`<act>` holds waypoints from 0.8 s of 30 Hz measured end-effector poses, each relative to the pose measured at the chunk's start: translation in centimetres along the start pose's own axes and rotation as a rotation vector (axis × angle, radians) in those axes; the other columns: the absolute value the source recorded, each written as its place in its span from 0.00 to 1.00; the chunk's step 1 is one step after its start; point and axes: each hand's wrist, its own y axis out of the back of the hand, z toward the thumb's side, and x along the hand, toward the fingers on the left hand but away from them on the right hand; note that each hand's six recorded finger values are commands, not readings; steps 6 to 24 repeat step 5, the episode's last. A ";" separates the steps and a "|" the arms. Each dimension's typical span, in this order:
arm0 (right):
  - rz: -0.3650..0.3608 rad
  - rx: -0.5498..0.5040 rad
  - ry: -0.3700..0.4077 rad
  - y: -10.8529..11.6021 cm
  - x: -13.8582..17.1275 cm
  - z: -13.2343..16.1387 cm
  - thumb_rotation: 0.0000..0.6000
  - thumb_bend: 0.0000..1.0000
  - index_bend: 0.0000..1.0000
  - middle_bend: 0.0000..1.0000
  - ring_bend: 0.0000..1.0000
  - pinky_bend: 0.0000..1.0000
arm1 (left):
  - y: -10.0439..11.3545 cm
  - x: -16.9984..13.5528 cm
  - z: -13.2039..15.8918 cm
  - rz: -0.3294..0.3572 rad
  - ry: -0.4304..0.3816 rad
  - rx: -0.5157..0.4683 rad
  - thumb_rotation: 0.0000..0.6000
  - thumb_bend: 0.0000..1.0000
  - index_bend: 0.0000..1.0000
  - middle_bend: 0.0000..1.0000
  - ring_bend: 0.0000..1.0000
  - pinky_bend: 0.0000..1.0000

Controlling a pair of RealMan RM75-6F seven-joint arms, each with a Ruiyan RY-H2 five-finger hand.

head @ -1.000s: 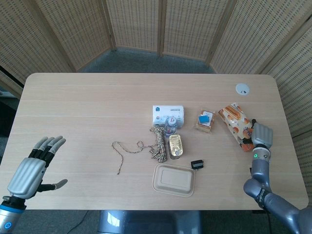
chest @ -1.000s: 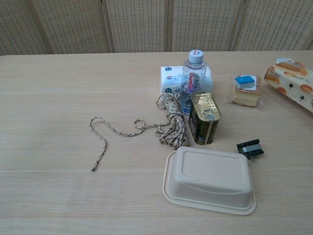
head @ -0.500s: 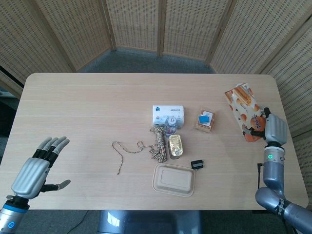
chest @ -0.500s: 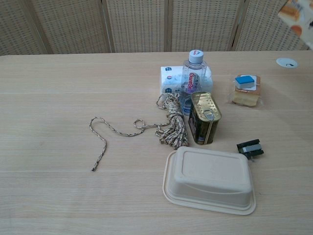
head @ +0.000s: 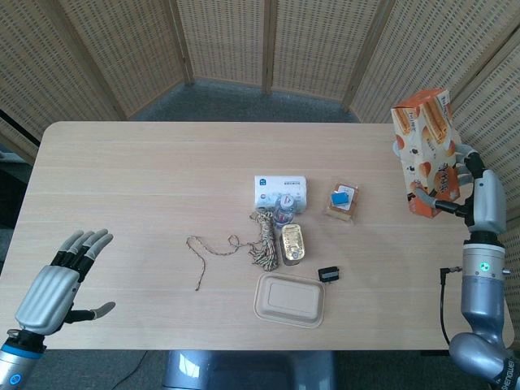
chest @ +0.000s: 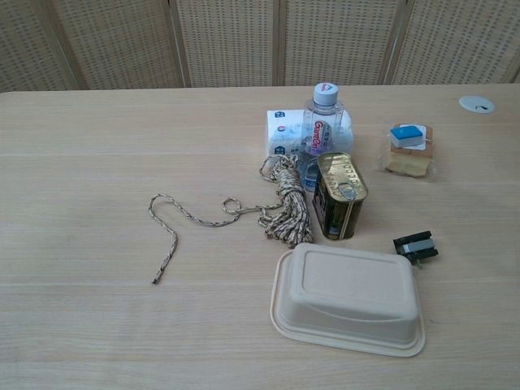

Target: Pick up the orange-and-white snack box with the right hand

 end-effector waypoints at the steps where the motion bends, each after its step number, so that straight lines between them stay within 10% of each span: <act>1: -0.004 -0.001 0.004 0.2 0.1 0.1 1.00 0.10 0.46 0.65 0.78 0.83 | -0.1 0.0 -0.1 -0.002 0.002 -0.001 1.00 0.15 0.00 0.00 0.00 0.00; 24: -0.008 -0.003 0.008 0.3 0.3 0.3 1.00 0.10 0.46 0.65 0.78 0.83 | -0.1 0.0 -0.2 -0.007 0.003 -0.002 1.00 0.15 0.00 0.00 0.00 0.00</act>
